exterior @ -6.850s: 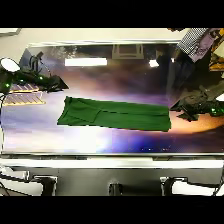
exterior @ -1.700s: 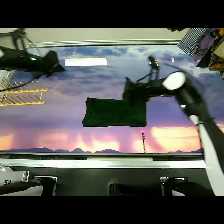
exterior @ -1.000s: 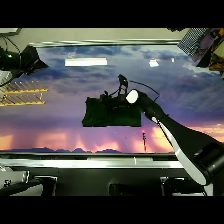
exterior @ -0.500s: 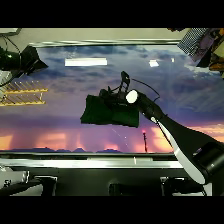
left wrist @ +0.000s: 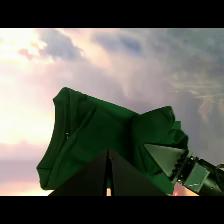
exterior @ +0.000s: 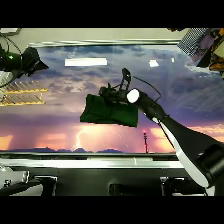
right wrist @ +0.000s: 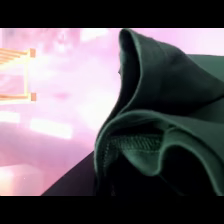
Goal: Fold the clothes and pants, and hang the long-sleeved shirts on hangers.
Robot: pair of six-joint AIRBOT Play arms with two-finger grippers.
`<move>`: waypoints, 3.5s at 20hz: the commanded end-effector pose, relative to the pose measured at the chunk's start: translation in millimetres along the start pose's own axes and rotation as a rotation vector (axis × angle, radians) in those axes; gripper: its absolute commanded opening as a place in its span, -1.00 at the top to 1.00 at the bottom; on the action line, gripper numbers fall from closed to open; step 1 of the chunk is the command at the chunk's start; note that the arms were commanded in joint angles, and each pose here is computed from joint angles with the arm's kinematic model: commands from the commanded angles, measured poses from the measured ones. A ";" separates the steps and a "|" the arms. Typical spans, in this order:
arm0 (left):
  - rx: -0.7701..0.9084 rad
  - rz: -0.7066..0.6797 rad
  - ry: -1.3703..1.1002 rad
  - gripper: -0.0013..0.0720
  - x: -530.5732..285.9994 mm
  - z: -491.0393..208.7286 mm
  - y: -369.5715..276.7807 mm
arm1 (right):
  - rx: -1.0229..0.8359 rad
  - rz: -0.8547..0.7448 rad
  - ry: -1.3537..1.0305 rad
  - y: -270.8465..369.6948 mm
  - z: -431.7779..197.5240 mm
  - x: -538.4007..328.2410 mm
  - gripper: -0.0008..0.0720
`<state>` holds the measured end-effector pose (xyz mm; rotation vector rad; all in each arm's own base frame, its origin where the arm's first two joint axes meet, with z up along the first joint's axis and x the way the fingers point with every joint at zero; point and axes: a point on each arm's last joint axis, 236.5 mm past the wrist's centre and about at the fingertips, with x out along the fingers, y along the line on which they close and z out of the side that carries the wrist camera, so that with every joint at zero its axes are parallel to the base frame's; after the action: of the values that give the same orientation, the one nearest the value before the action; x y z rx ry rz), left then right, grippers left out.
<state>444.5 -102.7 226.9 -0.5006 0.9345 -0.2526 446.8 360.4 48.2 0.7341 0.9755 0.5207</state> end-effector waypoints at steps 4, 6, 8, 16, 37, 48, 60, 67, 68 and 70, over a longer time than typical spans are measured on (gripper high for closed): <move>0.007 0.005 0.012 0.91 3.9 -3.0 3.5 | -0.061 -0.014 -0.021 1.5 5.5 -6.3 0.89; 0.007 0.005 0.012 0.91 3.9 -3.1 3.5 | -0.064 -0.027 -0.028 -5.6 6.8 -0.6 0.89; 0.007 0.005 0.012 0.91 3.9 -3.1 3.5 | -0.055 -0.048 -0.001 -17.5 -0.9 9.3 0.89; 0.007 0.005 0.013 0.91 4.2 -3.2 3.7 | -0.020 -0.040 0.076 -16.0 -34.0 28.5 -0.08; 0.042 0.005 0.012 0.91 4.2 -3.0 3.7 | 0.254 -0.130 0.190 -228.8 62.2 -176.1 -0.88; 0.051 0.001 -0.006 0.91 4.6 1.6 2.7 | 0.244 -0.081 0.374 -225.0 -14.6 -71.9 -0.83; 0.049 0.001 -0.007 0.91 7.5 2.8 3.8 | 0.237 -0.034 0.298 -192.8 8.3 -69.3 0.89; 0.048 0.001 -0.007 0.91 7.5 2.8 3.7 | 0.235 0.029 0.056 -151.0 132.4 -145.2 0.89; 0.049 0.001 -0.007 0.91 7.3 2.7 3.7 | 0.232 0.035 0.018 -147.0 150.1 -159.0 0.89; 0.048 0.001 -0.007 0.91 7.5 2.7 3.8 | 0.243 0.014 -0.055 -148.8 179.9 -185.3 0.89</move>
<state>450.8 -102.3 221.1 -0.4561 0.9198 -0.2730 510.1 113.0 63.2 0.9400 1.0759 0.4504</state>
